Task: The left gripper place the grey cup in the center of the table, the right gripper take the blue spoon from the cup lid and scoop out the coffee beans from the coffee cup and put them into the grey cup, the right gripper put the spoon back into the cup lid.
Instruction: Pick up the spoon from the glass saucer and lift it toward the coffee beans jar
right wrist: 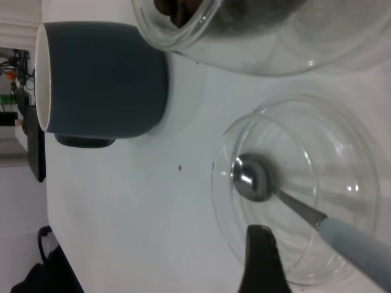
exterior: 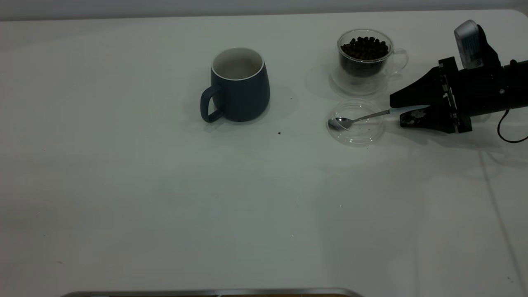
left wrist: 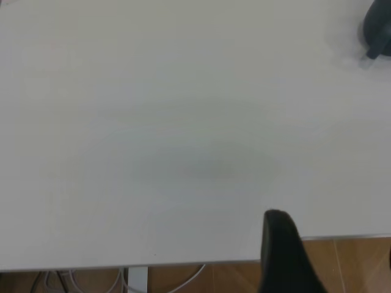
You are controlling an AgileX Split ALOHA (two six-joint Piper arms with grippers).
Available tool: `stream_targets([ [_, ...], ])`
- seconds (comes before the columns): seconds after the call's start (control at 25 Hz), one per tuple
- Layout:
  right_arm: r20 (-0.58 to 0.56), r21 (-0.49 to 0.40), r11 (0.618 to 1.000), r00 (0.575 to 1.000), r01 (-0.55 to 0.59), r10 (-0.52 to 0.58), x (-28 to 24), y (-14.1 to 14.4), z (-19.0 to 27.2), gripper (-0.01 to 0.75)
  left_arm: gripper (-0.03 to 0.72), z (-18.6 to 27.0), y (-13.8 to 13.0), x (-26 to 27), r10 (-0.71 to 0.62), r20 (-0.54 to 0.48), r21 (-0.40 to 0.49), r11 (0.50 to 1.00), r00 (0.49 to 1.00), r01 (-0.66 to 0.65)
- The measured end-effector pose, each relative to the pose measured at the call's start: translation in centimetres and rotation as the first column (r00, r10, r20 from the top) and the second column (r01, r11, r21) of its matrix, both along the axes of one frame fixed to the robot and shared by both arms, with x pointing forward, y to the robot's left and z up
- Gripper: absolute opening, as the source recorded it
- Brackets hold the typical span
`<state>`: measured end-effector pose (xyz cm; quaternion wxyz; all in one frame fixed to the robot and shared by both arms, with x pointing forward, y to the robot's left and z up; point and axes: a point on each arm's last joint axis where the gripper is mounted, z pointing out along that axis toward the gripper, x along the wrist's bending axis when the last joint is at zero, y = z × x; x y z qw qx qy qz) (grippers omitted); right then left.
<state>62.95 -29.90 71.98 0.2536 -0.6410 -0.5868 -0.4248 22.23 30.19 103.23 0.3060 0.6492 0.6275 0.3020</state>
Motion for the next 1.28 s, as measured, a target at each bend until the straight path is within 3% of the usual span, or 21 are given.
stream_targets([
  [0.84, 0.020, 0.008, 0.999, 0.999, 0.038, -0.038, 0.34, -0.06, -0.15, 0.500, 0.475, 0.00, 0.00, 0.00, 0.001, 0.000, -0.001, 1.000, 1.000, -0.001],
  [1.0, 0.019, 0.007, 0.999, 0.999, 0.035, -0.035, 0.31, -0.05, -0.16, 0.408, 0.475, 0.00, 0.00, 0.00, 0.001, 0.000, -0.001, 1.000, 1.000, -0.001],
  [1.28, 0.022, 0.015, 1.000, 1.000, 0.013, -0.013, 0.16, 0.04, -0.09, 0.155, 0.475, 0.00, 0.00, 0.00, 0.001, 0.000, -0.001, 1.000, 1.000, -0.001],
])
